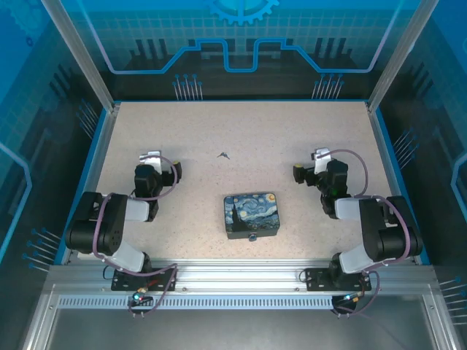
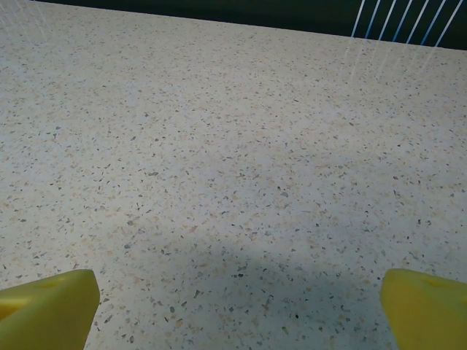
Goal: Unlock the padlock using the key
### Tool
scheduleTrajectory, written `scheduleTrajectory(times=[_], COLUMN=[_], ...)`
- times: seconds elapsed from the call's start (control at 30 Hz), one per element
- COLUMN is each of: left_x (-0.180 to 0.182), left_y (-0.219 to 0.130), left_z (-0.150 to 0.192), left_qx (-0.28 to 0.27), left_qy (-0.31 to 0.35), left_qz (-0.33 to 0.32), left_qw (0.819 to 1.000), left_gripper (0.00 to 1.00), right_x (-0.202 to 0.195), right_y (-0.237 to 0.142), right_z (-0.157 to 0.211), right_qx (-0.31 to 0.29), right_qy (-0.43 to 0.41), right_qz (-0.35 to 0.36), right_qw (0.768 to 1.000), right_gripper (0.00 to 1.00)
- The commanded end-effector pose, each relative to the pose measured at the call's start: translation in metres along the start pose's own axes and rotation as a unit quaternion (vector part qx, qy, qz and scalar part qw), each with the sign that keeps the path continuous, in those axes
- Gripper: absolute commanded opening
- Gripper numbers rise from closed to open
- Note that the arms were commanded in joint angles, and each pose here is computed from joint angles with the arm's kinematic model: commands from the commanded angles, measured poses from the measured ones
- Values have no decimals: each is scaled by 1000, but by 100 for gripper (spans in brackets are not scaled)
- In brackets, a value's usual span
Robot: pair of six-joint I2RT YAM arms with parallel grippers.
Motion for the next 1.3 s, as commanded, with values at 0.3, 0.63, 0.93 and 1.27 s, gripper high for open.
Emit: scheduleTrajectory(times=[0.3, 0.63, 0.93, 1.27], left_x=[-4, -4, -4, -4], left_y=[1, 1, 1, 1], left_z=[-11, -11, -11, -26], left_qx=[-17, -16, -17, 5], left_qy=[0, 0, 0, -1], left_qz=[12, 12, 12, 24], left_qw=[1000, 1000, 1000, 1000], left_gripper=[99, 99, 99, 99], right_x=[-3, -3, -3, -6], right_y=[2, 2, 2, -2], right_z=[-6, -6, -7, -32], right_qx=[-7, -7, -7, 22], right_qy=[-3, -3, -3, 8], right_qz=[-2, -2, -3, 10], right_qw=[1000, 1000, 1000, 1000], right_gripper=[100, 100, 100, 100])
Point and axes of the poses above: each hand's point on the last joint's axis, 136 mm out from that joint toward the fingers, its own y axis out along the fingers, its own x axis along the line the jaws close on, z = x × y, the point moved 4 cm from there along -y, back along the fingers, and after that the axes turned 7 degrees about y, right-handed, at the moved point
